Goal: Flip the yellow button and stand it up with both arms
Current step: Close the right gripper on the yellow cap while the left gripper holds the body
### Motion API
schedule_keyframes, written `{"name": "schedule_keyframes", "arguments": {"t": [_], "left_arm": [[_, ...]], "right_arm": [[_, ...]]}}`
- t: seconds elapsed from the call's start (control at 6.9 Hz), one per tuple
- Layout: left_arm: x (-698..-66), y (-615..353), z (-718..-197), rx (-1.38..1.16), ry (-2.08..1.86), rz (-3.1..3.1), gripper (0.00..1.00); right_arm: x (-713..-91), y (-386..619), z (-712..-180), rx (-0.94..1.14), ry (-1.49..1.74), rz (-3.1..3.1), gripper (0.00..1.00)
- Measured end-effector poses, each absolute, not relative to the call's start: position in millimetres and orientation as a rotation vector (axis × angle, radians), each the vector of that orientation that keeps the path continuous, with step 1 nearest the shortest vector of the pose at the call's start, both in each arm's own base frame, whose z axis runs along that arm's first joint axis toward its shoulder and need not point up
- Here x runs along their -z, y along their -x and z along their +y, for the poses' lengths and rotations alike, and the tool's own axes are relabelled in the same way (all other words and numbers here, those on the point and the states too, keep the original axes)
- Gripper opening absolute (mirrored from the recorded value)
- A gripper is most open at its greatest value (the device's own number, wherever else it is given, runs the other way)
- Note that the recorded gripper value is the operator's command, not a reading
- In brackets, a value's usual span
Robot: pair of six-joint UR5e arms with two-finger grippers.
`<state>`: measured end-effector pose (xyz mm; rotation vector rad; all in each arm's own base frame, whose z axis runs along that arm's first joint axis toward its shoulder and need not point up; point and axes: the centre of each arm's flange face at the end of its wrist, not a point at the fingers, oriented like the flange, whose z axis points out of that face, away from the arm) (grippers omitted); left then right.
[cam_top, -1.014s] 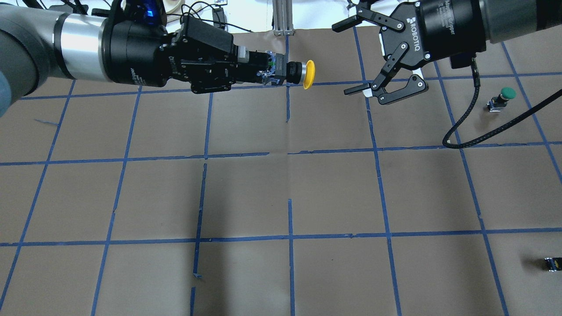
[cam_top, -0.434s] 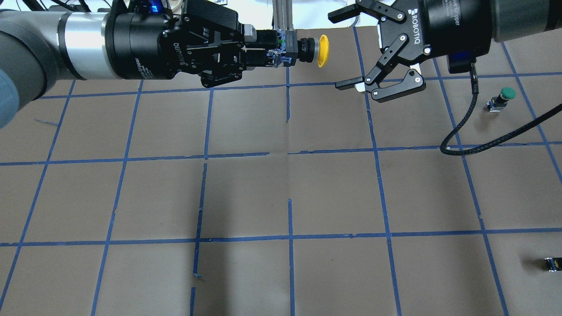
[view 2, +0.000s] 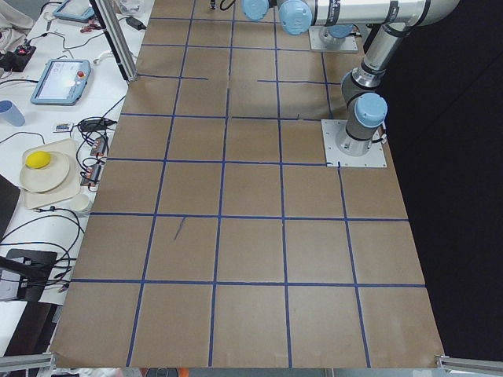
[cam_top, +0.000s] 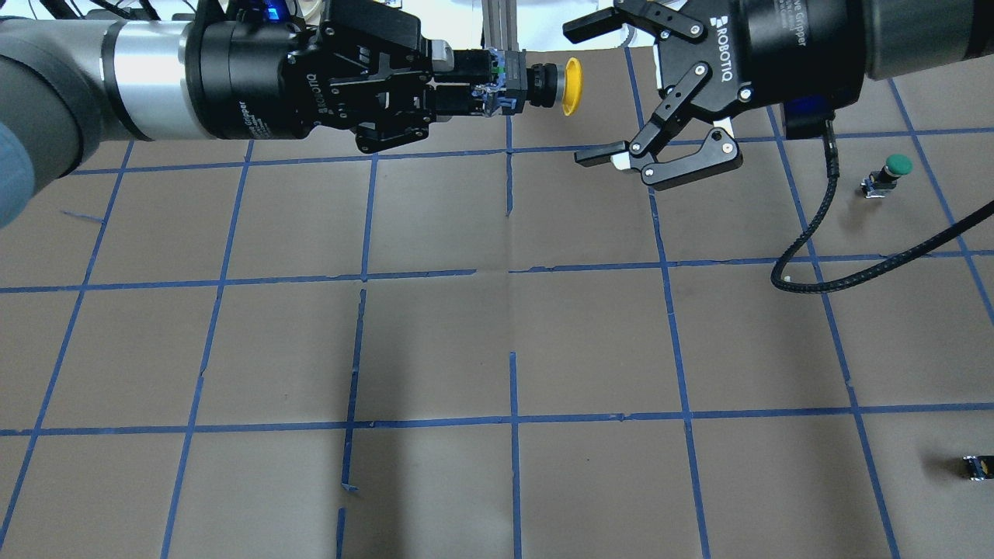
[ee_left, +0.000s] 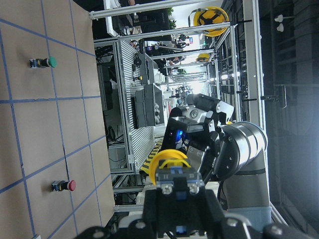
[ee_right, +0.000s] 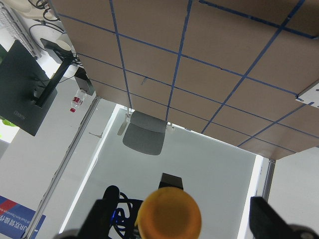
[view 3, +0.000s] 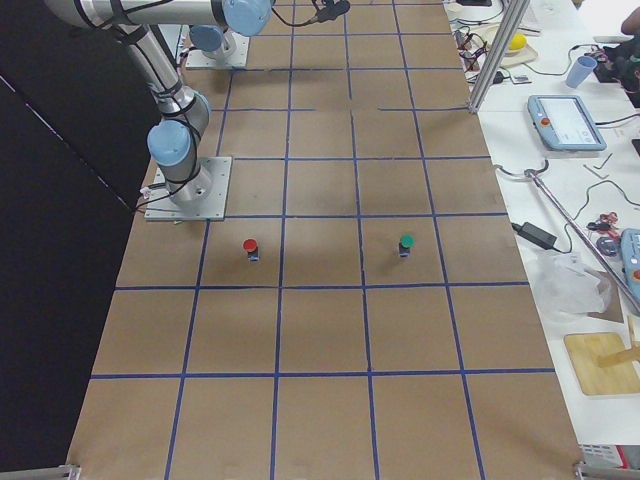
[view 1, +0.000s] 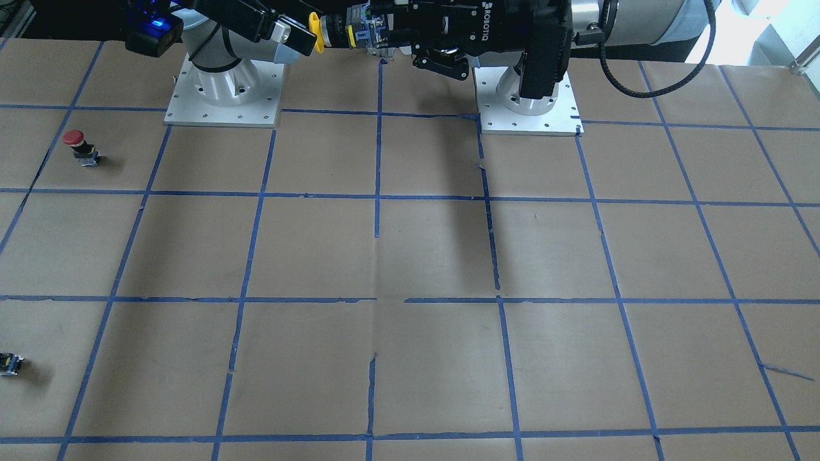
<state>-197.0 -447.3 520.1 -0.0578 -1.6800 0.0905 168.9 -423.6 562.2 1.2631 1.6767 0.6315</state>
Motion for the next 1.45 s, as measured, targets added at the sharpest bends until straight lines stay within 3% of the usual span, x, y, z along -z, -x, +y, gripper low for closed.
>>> {"name": "schedule_keyframes", "arguments": {"t": [0.72, 1.01, 1.16, 1.3, 1.45], "left_arm": [[-523.0, 197.1, -444.9, -0.096, 0.063, -1.68, 0.02], [-523.5, 197.2, -444.6, -0.097, 0.063, -1.679, 0.02], [-523.6, 197.2, -444.5, -0.098, 0.063, -1.679, 0.02], [-523.6, 197.2, -444.5, -0.098, 0.063, -1.679, 0.02], [-523.5, 197.2, -444.5, -0.098, 0.064, -1.679, 0.02]], "right_arm": [[-559.4, -175.7, -414.7, -0.689, -1.277, 1.622, 0.95], [-563.1, -176.8, -413.1, -0.702, -1.274, 1.598, 0.78], [-562.7, -176.9, -413.3, -0.704, -1.274, 1.595, 0.62], [-562.4, -176.9, -413.5, -0.707, -1.275, 1.592, 0.39], [-562.3, -176.6, -413.6, -0.707, -1.275, 1.591, 0.24]]}}
